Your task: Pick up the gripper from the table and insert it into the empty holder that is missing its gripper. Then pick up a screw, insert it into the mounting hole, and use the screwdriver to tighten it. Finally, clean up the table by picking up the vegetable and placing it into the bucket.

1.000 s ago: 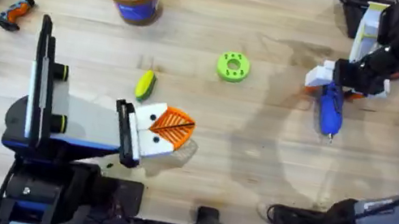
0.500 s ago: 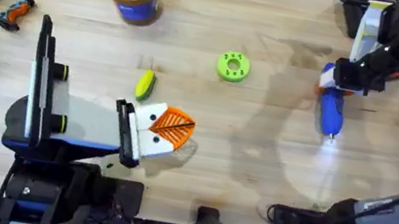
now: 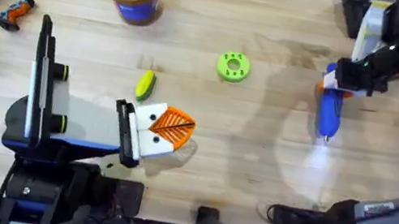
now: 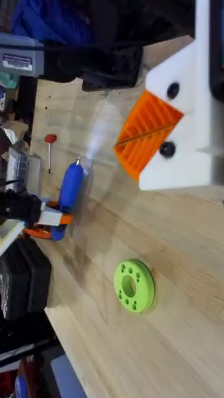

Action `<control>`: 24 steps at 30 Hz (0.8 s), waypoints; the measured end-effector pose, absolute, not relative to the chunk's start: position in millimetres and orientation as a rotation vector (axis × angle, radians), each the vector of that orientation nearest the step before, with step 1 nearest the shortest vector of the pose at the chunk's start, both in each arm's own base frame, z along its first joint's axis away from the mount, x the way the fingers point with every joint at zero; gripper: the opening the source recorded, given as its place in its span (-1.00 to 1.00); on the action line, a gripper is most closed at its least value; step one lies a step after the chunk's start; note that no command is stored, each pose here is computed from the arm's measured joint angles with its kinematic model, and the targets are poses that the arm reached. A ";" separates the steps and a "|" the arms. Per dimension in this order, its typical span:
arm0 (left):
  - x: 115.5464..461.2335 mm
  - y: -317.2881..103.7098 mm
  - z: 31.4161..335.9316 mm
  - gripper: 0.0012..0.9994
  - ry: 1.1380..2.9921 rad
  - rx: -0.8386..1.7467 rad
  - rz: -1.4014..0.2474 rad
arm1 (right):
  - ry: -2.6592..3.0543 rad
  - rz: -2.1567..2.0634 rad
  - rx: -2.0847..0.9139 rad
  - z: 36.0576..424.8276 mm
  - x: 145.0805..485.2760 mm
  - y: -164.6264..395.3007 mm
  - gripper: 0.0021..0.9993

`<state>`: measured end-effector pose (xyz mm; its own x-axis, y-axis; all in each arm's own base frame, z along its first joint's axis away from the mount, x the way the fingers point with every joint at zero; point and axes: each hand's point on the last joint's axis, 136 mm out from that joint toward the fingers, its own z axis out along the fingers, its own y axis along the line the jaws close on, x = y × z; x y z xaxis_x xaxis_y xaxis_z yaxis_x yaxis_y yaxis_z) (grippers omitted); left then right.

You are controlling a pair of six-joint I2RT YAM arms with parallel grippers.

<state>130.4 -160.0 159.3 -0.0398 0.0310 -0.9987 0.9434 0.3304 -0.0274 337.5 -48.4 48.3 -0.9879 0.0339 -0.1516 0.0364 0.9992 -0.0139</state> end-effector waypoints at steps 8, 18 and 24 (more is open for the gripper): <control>130.4 -160.0 159.3 -0.99 1.402 0.967 -0.963 | 2.606 -0.015 -0.038 175.4 356.8 -22.2 -0.95; 130.4 -160.0 159.3 -0.99 1.402 0.967 -0.963 | 2.040 0.107 -0.186 340.2 332.5 35.5 -0.95; 130.3 -160.1 159.3 -0.99 1.401 0.967 -0.963 | 1.869 0.287 -0.290 385.7 306.3 76.5 -0.95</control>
<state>130.3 -160.1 159.3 -0.0398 0.0310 -0.9987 0.9435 0.3301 -0.0274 306.3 76.5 385.7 -0.3050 -0.0561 -0.9507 -0.3389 0.9393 0.0533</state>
